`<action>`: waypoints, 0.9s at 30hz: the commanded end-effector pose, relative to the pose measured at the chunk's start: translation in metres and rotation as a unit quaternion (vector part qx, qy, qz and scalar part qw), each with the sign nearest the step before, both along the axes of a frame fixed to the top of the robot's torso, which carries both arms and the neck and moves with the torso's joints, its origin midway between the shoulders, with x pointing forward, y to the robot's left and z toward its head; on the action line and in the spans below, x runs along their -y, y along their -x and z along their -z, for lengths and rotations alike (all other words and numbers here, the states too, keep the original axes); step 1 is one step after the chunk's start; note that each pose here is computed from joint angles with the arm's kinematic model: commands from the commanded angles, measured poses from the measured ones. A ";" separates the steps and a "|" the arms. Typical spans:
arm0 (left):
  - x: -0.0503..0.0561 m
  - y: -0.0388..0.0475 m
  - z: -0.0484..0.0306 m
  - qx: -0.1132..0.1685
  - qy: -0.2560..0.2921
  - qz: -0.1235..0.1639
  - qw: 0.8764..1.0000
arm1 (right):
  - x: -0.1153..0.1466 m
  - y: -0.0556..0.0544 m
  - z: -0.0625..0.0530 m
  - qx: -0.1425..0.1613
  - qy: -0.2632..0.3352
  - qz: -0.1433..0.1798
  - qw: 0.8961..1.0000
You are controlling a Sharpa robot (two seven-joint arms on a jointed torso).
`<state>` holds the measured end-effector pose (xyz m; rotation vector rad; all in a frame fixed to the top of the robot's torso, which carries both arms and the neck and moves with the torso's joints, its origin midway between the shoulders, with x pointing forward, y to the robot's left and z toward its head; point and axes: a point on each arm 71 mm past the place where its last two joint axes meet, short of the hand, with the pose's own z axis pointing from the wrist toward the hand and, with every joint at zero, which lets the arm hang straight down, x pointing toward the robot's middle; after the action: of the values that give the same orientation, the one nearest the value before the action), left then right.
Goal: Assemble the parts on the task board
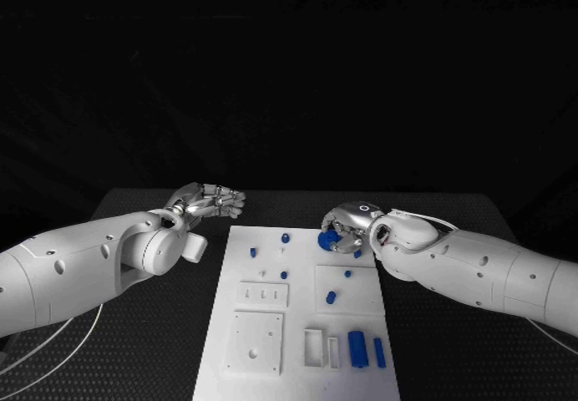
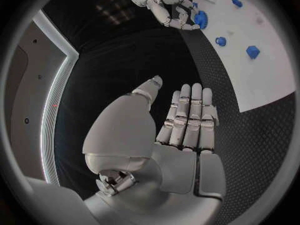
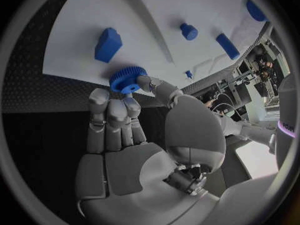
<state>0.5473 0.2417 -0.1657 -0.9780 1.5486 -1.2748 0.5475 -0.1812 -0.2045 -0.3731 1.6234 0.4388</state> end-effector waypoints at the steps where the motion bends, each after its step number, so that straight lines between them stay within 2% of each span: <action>1: 0.002 0.0004 -0.0016 0.003 0.002 0.008 1.000 | -0.007 0.003 -0.005 0.019 0.020 -0.008 1.000; 14: 0.002 0.0005 -0.0018 0.004 0.002 0.008 1.000 | -0.043 0.025 -0.020 0.080 0.012 -0.061 0.995; 27: 0.006 -0.0001 -0.0017 0.004 0.002 0.011 1.000 | -0.086 0.029 -0.020 0.086 0.007 -0.095 0.992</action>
<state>0.5475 0.2386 -0.1657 -0.9742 1.5519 -1.2791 0.5185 -0.0965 -0.1855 -0.5482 1.4509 0.5378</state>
